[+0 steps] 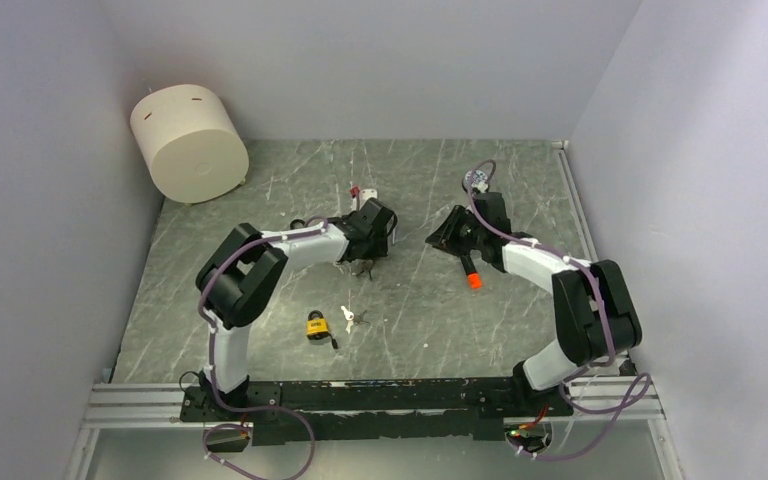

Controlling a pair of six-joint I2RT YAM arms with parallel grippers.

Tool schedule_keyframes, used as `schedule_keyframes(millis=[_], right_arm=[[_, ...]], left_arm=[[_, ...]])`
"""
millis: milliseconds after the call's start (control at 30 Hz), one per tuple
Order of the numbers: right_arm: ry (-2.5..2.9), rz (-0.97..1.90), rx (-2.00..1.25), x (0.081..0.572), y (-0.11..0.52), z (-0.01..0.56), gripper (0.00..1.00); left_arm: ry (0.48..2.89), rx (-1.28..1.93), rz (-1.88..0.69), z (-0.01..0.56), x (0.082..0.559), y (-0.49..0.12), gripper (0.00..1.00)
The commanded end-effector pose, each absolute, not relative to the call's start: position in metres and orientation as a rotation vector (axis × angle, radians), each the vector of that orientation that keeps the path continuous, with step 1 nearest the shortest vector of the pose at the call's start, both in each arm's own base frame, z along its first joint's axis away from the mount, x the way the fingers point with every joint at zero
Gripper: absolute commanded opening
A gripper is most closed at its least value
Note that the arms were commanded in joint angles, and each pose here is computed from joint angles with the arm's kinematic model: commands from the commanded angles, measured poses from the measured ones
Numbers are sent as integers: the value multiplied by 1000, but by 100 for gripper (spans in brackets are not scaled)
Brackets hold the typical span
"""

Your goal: Unlock with the key

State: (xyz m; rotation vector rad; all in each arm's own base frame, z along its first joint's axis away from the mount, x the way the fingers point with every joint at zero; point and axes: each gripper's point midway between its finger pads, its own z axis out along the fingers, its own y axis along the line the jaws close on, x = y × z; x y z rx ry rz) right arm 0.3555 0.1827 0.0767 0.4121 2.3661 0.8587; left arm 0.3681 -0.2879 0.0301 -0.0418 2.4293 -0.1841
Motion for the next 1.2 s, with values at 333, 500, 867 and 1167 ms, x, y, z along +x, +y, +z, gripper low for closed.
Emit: schedule_keyframes(millis=[333, 500, 867, 1167], right_arm=[[2252, 922, 320, 308, 175, 122, 40], [2243, 923, 322, 289, 169, 130, 43], [2205, 946, 258, 248, 164, 142, 48], [2308, 921, 92, 214, 220, 120, 49]], left_arm=[[2432, -49, -392, 42, 405, -341, 10], [2502, -115, -369, 34, 399, -336, 56], [2498, 31, -570, 112, 353, -314, 93], [2372, -182, -456, 167, 287, -216, 94]])
